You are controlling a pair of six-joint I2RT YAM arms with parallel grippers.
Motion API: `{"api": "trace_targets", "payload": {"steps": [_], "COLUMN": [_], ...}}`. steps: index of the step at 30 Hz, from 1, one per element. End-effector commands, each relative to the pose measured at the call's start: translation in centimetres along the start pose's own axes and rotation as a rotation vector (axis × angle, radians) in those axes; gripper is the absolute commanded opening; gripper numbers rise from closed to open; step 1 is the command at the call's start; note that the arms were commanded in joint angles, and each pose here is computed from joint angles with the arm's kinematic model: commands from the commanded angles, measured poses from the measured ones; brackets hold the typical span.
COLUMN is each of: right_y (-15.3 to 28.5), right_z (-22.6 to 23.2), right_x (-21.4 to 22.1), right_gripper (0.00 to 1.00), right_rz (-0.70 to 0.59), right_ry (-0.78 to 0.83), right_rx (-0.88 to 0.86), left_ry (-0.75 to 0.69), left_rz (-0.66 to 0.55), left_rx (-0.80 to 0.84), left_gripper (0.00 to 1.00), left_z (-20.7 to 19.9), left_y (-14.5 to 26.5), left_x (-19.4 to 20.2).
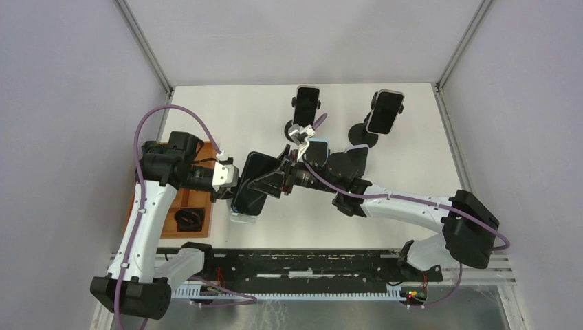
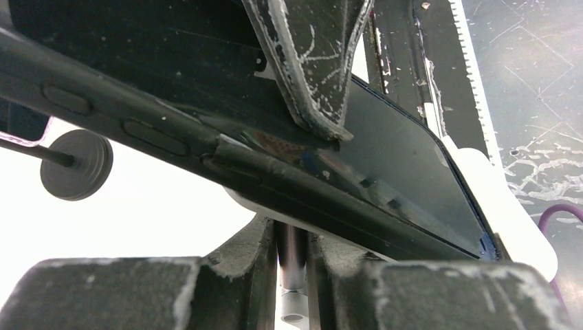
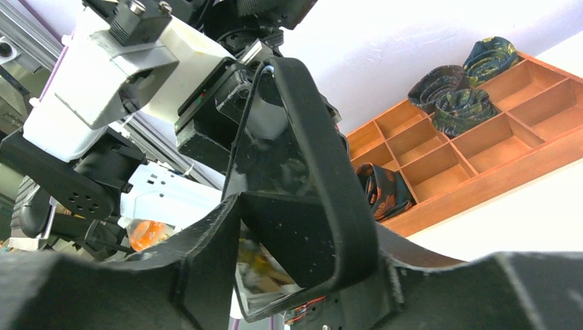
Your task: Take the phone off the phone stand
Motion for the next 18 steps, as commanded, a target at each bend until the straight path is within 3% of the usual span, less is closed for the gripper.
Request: {"api": "trace_targets", "payload": {"steps": [1, 6, 14, 18], "right_y": [0.2, 0.7, 1.7, 2.8], "right_z": [-1.2, -0.1, 1.2, 2.2], "right_x": [-3.8, -5.3, -7.8, -10.2], "right_gripper": [0.47, 0.36, 0.00, 0.00], "right_rz": [-0.174, -0.177, -0.194, -0.191], "right_ry": [0.071, 0.078, 0.048, 0.045], "right_rx": [0.140, 0.065, -0.015, -0.054], "left_ry": [0.014, 0.005, -0.026, -0.036], "left_rz": [-0.143, -0.137, -0.078, -0.026], "left_rx": [0.034, 0.035, 0.037, 0.050], "left_gripper": [0.02, 0.02, 0.02, 0.02], "left_z": [-1.4, -1.7, -1.7, -2.0], "left_y": [-0.3, -0.3, -0.4, -0.6], "left_x": [-2.6, -2.4, -1.3, 0.1]}}
Point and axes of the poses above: each gripper's point midway between its finger pads, its own y axis back along the fingers, its own z axis along the line the jaws close on, x = y × z, the point moved 8 cm from there along y, back along the fingers, and after that the axes turned 5 degrees about -y, right-handed, at the moved point
